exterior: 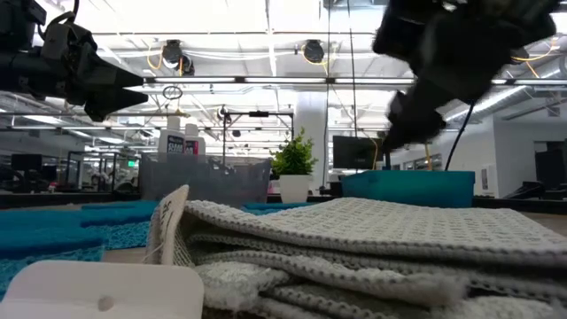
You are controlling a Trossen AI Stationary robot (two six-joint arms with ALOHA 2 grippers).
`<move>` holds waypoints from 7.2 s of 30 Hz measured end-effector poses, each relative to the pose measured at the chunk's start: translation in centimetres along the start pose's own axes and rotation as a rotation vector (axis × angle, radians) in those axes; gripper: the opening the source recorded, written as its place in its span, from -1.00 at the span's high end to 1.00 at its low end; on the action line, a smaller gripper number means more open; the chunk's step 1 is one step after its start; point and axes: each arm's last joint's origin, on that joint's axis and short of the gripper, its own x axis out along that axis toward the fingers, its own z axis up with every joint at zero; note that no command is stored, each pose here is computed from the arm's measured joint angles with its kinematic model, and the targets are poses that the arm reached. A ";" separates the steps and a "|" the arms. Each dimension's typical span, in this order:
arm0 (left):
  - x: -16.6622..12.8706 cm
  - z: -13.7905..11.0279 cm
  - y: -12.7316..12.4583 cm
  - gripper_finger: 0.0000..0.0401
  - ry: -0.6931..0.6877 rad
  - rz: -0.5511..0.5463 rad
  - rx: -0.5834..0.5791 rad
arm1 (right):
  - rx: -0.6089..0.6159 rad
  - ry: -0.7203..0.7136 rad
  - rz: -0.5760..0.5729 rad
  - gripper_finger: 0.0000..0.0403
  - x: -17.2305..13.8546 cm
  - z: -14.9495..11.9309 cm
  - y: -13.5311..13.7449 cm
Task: Pick & Place Kitchen Items
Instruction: Put the gray towel into the blue bin
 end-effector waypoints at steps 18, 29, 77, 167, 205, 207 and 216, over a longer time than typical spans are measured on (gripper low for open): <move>0.0 0.0 0.0 -0.25 0.000 0.000 0.000 | 0.227 0.245 0.135 -0.09 3.5 -3.5 -1.4; 0.0 0.0 0.0 -0.25 0.000 0.000 0.000 | 0.269 0.272 0.328 -0.01 5.9 -3.3 -2.9; 0.0 0.0 0.0 -0.25 0.000 0.000 0.000 | -0.390 0.119 -0.299 1.00 -5.0 -0.7 -2.7; 0.0 0.0 0.0 -0.25 0.000 0.000 0.000 | -0.615 -0.122 -0.849 1.00 -16.9 -3.3 -2.2; 0.0 0.0 0.0 -0.25 0.000 0.000 0.000 | -0.842 0.287 -1.300 1.00 -14.5 2.4 -16.4; 0.0 0.0 0.0 -0.25 0.000 0.000 0.000 | -0.852 0.265 -1.295 1.00 -14.8 2.2 -17.4; 0.0 0.0 0.0 -0.25 0.000 0.001 0.000 | -0.795 0.220 -1.196 1.00 -14.7 -0.1 -21.1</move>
